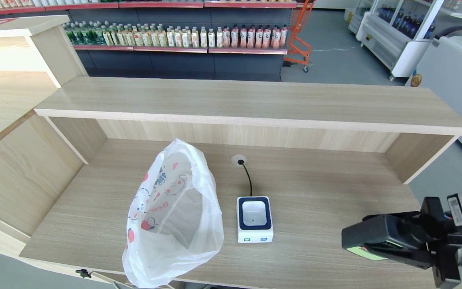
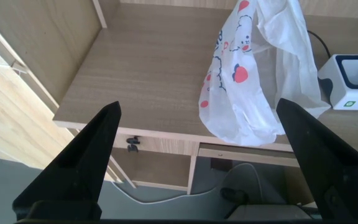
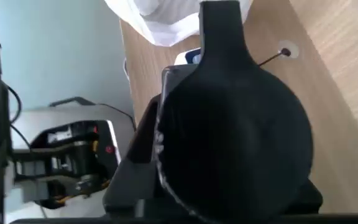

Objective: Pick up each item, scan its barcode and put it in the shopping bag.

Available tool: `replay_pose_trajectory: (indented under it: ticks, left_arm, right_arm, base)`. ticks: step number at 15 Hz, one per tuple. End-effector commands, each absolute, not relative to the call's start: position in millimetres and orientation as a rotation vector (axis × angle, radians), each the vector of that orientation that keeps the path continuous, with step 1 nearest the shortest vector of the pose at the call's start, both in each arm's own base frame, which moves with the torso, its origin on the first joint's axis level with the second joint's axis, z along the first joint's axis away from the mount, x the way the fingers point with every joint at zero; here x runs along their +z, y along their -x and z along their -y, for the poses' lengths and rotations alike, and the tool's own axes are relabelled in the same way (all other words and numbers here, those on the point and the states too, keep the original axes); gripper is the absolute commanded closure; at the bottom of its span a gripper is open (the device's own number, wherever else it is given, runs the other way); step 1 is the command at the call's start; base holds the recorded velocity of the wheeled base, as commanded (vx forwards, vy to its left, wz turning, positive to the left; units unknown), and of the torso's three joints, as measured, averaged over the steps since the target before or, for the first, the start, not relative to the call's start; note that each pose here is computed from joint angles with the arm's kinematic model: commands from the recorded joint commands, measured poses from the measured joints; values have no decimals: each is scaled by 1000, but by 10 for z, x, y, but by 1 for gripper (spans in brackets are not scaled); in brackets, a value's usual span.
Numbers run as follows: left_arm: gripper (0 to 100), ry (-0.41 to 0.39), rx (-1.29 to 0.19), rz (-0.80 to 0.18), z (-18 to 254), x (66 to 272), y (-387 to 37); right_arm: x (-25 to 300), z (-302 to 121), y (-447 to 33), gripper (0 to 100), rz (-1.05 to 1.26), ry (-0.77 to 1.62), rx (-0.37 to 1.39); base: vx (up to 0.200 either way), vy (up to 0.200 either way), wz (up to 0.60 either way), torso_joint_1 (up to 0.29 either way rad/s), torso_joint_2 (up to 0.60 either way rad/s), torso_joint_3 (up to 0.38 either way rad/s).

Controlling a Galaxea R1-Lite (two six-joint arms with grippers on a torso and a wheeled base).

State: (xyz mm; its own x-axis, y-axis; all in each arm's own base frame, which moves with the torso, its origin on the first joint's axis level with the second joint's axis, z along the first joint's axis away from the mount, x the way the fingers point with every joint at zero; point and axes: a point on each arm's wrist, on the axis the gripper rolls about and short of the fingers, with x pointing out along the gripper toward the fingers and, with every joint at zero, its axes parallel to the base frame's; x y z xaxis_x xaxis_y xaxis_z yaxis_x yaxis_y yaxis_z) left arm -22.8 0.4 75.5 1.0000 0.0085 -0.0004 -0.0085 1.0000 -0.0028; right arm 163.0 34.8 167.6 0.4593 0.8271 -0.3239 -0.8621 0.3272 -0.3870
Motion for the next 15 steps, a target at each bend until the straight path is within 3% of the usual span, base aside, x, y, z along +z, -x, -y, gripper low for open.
replay_pose_trajectory:
  ticks: [1, 2, 4, 13, 15]
  left_arm:
    - [0, 3, 9, 0, -4, 755, 228]
    - [0, 3, 9, 0, -4, 755, 228]
    - [0, 3, 9, 0, -4, 755, 228]
    - [0, 0, 9, 0, -4, 755, 228]
    - [0, 9, 9, 0, -4, 755, 228]
  right_arm:
    - [1858, -303, -1484, 100, -333, 74, 941]
    - [1899, -306, -1553, 100, -457, -236, 848]
    - [1897, -308, -1676, 100, -508, -441, 761]
    - [1776, -344, -1657, 100, -550, -445, 740]
    - [1769, -338, -1652, 100, -547, -440, 707]
  base:
    - [0, 0, 0, 0, 0, 0]
    - [0, 0, 0, 0, 0, 0]
    - [0, 0, 0, 0, 0, 0]
    - [0, 0, 0, 0, 0, 0]
    - [0, 200, 0, 2, 2, 2]
